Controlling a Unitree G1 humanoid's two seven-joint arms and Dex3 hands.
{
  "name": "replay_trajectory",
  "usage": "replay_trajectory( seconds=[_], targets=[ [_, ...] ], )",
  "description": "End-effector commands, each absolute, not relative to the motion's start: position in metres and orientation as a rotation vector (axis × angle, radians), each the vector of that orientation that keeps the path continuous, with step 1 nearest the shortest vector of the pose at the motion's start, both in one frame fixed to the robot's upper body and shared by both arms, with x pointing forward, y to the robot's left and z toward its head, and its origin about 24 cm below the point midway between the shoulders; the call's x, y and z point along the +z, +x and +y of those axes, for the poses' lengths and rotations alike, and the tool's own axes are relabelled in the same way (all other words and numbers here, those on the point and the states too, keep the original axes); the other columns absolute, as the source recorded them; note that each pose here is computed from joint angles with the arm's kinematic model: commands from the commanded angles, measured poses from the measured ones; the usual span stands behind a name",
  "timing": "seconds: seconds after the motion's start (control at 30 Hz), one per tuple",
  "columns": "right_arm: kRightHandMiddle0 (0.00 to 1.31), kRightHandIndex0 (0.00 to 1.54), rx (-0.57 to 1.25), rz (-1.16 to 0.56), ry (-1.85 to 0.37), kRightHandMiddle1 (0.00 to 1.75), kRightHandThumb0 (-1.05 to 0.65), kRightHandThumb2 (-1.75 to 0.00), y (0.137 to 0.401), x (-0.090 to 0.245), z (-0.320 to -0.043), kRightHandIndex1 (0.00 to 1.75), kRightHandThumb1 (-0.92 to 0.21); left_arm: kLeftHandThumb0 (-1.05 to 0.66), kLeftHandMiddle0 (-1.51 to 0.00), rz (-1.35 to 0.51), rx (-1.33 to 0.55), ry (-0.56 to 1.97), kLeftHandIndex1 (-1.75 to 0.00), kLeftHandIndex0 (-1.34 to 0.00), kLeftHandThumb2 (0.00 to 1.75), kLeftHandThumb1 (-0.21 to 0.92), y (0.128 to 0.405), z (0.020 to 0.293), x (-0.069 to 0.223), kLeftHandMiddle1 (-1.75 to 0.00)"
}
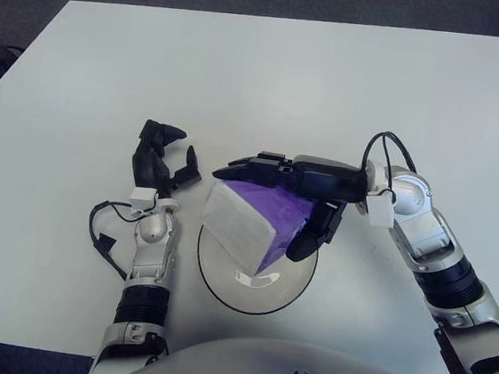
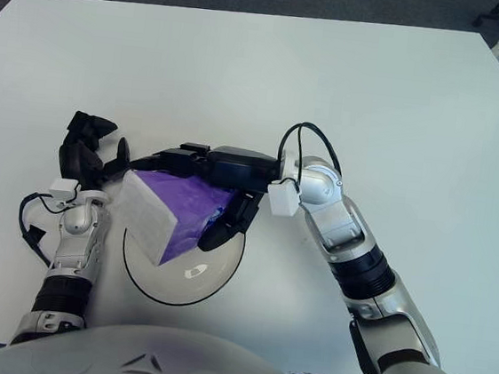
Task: Put the tissue paper into the plate.
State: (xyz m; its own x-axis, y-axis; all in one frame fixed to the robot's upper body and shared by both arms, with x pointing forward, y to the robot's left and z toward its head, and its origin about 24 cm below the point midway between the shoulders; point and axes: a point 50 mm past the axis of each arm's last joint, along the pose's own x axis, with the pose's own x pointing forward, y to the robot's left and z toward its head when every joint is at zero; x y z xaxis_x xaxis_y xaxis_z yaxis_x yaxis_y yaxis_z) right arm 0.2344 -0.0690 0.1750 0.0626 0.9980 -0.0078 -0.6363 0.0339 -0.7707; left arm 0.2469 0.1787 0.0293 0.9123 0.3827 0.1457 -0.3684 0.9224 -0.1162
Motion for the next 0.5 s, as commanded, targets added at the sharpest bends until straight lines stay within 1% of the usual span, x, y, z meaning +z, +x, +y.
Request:
replay_trajectory(
  seconds=[0.0, 0.13, 0.27, 0.47],
  targets=[
    [0.0, 0.0, 1.422, -0.65, -0.709, 0.0, -1.05, -0.39, 0.2381, 0.1796, -0.0724, 0.0, -0.92, -0.01, -0.63, 0.149, 0.42, -0.069, -1.75, -0.52, 1.18, 0.35, 0.2048, 0.1783, -0.0343, -1.41],
    [0.0, 0.0, 1.429, -0.646, -0.709, 0.0, -1.05, -0.38, 0.2396, 0.1796, -0.0726, 0.0, -0.92, -0.01, -0.64, 0.148, 0.42, -0.074, -1.75, -0.52, 1.19, 0.34, 0.2047, 0.1783, -0.0342, -1.41],
    [0.0, 0.0, 1.438, -0.64, -0.702, 0.0, -1.05, -0.33, 0.2403, 0.1802, -0.0725, 0.0, -0.92, -0.01, -0.64, 0.147, 0.42, -0.082, -1.75, -0.52, 1.19, 0.34, 0.2045, 0.1783, -0.0339, -1.42],
    [0.0, 0.0, 1.464, -0.601, -0.677, 0.0, -0.97, -0.27, 0.2417, 0.1817, -0.0734, 0.0, -0.84, -0.01, -0.63, 0.144, 0.42, -0.081, -1.75, -0.53, 1.19, 0.34, 0.2041, 0.1781, -0.0335, -1.42]
  ],
)
